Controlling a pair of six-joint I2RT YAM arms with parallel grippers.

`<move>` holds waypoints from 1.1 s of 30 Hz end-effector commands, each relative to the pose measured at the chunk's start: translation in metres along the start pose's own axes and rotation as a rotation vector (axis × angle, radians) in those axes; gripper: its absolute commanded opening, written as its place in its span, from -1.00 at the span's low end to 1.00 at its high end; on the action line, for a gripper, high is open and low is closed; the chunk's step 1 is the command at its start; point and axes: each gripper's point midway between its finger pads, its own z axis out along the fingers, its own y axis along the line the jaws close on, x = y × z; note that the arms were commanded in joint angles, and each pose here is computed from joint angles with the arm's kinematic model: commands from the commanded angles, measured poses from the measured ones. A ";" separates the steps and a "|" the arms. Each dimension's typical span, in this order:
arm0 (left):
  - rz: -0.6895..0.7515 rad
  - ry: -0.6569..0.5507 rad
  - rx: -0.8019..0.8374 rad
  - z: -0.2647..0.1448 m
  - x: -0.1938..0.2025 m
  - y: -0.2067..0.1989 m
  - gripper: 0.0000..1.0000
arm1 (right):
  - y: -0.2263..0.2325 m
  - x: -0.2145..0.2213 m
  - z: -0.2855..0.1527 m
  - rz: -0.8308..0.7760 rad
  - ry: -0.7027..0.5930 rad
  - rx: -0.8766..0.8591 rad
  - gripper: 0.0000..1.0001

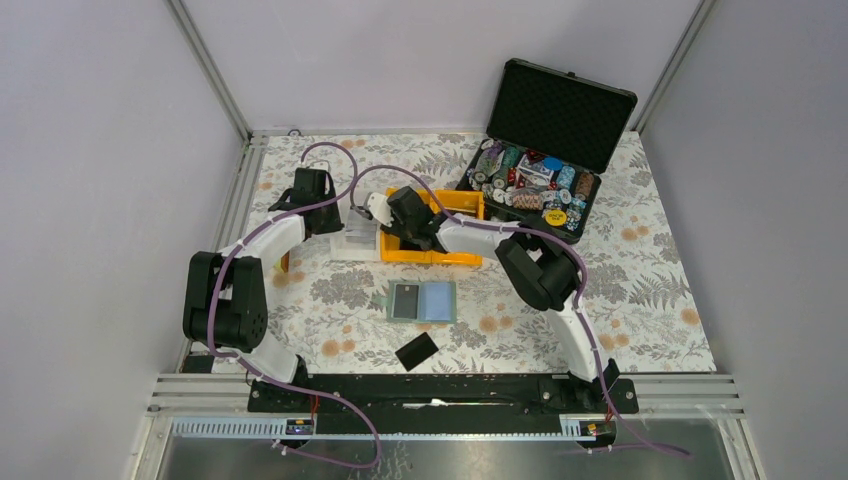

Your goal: Put the credit cards into the card holder

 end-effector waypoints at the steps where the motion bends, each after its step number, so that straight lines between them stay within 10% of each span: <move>1: -0.028 -0.049 -0.017 -0.001 -0.019 0.001 -1.00 | 0.003 0.018 0.000 -0.066 0.056 0.054 -0.20; 17: -0.035 -0.055 -0.010 -0.003 -0.022 0.000 -1.00 | -0.018 -0.020 -0.038 -0.148 -0.097 0.318 -0.98; 33: -0.044 -0.079 -0.008 -0.008 -0.032 -0.002 -1.00 | -0.053 -0.052 -0.104 -0.047 -0.260 0.542 -1.00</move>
